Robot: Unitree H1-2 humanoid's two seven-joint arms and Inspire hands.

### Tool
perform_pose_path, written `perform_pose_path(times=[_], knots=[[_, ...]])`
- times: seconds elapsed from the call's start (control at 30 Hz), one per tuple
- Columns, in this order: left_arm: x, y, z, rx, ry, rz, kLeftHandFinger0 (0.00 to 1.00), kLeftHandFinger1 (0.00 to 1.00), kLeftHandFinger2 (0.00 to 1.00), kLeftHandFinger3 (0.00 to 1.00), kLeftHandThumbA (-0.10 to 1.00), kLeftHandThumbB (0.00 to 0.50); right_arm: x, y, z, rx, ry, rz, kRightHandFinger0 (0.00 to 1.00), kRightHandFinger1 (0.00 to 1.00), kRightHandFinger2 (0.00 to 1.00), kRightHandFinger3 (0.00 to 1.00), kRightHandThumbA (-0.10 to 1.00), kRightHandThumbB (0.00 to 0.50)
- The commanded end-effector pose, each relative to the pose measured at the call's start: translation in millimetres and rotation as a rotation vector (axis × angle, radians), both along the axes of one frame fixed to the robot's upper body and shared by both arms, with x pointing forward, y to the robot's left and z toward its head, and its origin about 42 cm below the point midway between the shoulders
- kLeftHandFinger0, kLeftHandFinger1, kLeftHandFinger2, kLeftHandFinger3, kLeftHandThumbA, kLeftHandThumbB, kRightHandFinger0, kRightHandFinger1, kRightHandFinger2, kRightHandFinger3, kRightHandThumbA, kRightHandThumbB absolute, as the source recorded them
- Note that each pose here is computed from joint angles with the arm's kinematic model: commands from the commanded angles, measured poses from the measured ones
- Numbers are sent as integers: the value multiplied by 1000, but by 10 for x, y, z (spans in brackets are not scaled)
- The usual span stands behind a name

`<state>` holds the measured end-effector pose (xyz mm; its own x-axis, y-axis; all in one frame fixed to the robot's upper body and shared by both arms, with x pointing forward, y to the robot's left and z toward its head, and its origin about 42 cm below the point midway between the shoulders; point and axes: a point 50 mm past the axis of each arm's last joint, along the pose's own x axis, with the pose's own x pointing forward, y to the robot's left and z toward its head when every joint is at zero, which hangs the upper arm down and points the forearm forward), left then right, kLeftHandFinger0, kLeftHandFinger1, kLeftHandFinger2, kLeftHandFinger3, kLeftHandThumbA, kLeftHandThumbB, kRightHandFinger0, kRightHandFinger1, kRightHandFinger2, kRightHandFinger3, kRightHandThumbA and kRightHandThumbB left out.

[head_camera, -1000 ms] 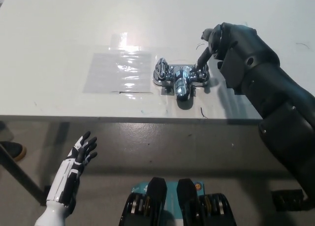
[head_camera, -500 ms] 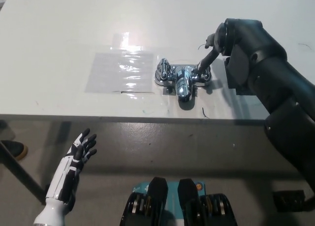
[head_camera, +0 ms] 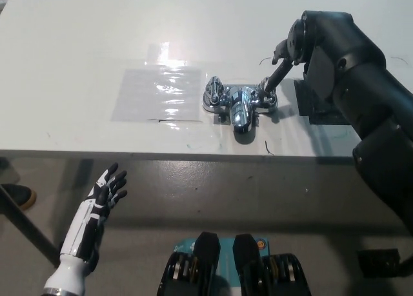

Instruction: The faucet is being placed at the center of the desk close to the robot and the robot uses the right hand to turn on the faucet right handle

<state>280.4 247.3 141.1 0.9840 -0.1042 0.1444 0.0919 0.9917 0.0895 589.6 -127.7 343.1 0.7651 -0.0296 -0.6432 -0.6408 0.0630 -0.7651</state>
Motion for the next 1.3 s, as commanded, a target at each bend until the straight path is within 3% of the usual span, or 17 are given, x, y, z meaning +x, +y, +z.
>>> perform_pose_path(times=[0.0, 0.3, 0.37, 0.53, 0.57, 0.7, 0.8, 0.97, 1.13, 1.17, 1.27], knots=[[46, 39, 149, 16, -63, -11, 1000, 1000, 1000, 1000, 961, 124, 63, -70, 502, -48, -65, -1, 1000, 1000, 1000, 1000, 821, 356], [70, 32, 173, 19, -71, -10, 1000, 1000, 1000, 1000, 959, 120, 69, -105, 436, -71, -71, 25, 1000, 1000, 1000, 1000, 843, 301], [67, 36, 182, 22, -68, -7, 1000, 1000, 1000, 1000, 958, 110, 69, -105, 434, -63, -72, 19, 1000, 1000, 1000, 1000, 795, 302], [96, 37, 187, 25, -86, -13, 1000, 1000, 1000, 1000, 959, 114, 78, -162, 422, -85, -93, -11, 1000, 1000, 1000, 1000, 783, 321], [93, 36, 191, 24, -83, -14, 1000, 1000, 1000, 1000, 961, 117, 87, -176, 415, -111, -132, -18, 1000, 1000, 1000, 1000, 774, 355], [86, 34, 188, 21, -78, -14, 1000, 1000, 1000, 1000, 958, 114, 100, -201, 396, -132, -212, -53, 1000, 1000, 1000, 1000, 737, 400], [78, 37, 184, 20, -72, -14, 1000, 1000, 1000, 1000, 949, 101, 104, -221, 423, -115, -228, -77, 1000, 1000, 1000, 1000, 697, 370], [85, 42, 174, 23, -79, -13, 1000, 1000, 1000, 1000, 956, 124, 109, -260, 474, -151, -228, -85, 1000, 1000, 1000, 1000, 709, 371], [84, 35, 179, 23, -78, -13, 1000, 1000, 1000, 1000, 970, 98, 122, -318, 491, -181, -256, -76, 1000, 1000, 1000, 1000, 716, 376], [85, 35, 177, 21, -78, -13, 1000, 1000, 1000, 1000, 970, 97, 125, -327, 492, -172, -271, -81, 1000, 1000, 1000, 1000, 669, 395], [101, 38, 190, 22, -76, -12, 1000, 1000, 1000, 1000, 965, 100, 136, -355, 524, -145, -304, -87, 1000, 1000, 1000, 1000, 634, 390]])
